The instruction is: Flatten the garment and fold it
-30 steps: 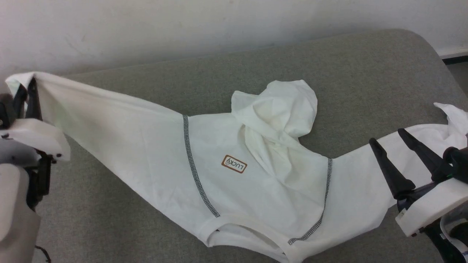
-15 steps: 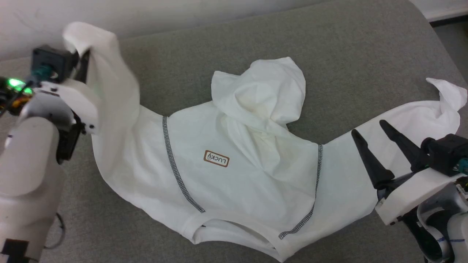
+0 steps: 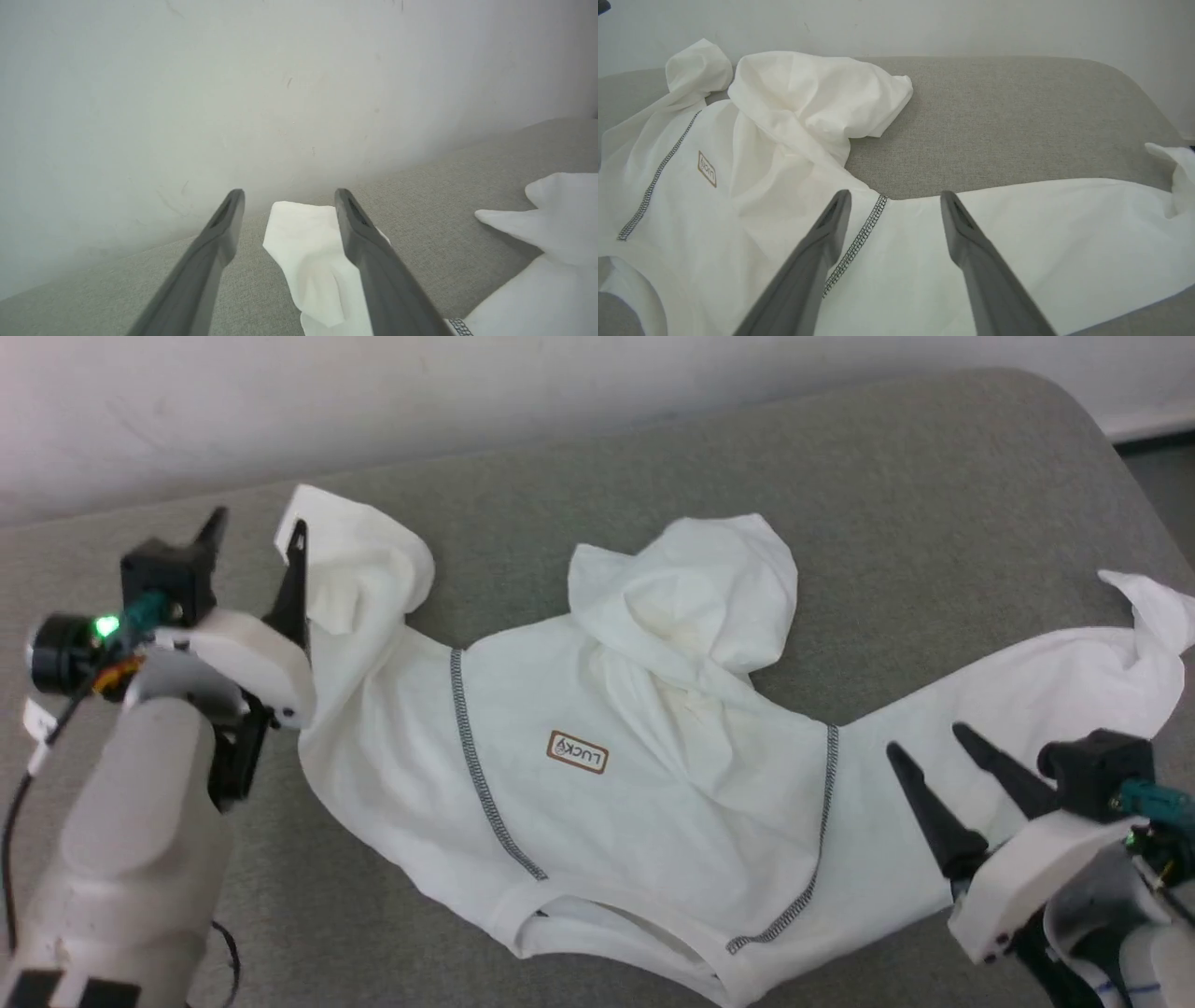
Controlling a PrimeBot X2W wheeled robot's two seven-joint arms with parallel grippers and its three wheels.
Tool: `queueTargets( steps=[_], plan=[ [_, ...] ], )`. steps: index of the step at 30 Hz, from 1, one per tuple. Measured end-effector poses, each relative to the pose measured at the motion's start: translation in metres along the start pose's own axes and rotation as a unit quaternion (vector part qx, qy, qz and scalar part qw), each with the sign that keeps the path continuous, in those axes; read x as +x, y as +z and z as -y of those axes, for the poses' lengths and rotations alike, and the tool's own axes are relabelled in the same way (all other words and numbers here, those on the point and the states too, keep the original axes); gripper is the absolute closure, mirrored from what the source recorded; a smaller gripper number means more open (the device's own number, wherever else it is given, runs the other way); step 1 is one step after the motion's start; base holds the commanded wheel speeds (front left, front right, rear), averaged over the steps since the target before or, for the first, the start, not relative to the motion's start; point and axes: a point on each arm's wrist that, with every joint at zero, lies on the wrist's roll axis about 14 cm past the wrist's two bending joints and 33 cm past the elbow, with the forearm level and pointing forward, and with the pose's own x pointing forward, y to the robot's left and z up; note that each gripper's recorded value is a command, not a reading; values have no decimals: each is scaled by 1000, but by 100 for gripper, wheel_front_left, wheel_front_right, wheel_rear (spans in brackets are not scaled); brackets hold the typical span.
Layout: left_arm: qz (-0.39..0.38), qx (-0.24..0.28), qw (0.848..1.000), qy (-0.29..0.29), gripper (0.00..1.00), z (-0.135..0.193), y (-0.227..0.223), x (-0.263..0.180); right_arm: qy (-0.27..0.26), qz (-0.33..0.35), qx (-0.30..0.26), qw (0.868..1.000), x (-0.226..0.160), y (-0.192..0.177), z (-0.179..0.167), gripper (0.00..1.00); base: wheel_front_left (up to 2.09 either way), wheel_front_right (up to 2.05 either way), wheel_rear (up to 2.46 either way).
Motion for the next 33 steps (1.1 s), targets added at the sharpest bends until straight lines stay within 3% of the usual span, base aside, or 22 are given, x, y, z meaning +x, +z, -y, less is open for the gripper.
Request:
queueTargets(
  steps=[8,18,27,33],
  plan=[
    [21,-93,995,35,0,15,-7,-81,25,-32,22,999,-20,-25,-24,0,0,0,0],
    [-123,-219,968,7,0,89,-66,-184,49,-10,28,998,-24,-15,-44,0,0,0,0],
    [-199,-287,937,-23,0,125,-90,-190,45,-18,31,998,-22,-20,-44,0,0,0,0],
    [-229,-308,923,-24,0,130,-102,-174,33,-22,35,999,-20,-23,-36,0,0,0,0]
  ],
)
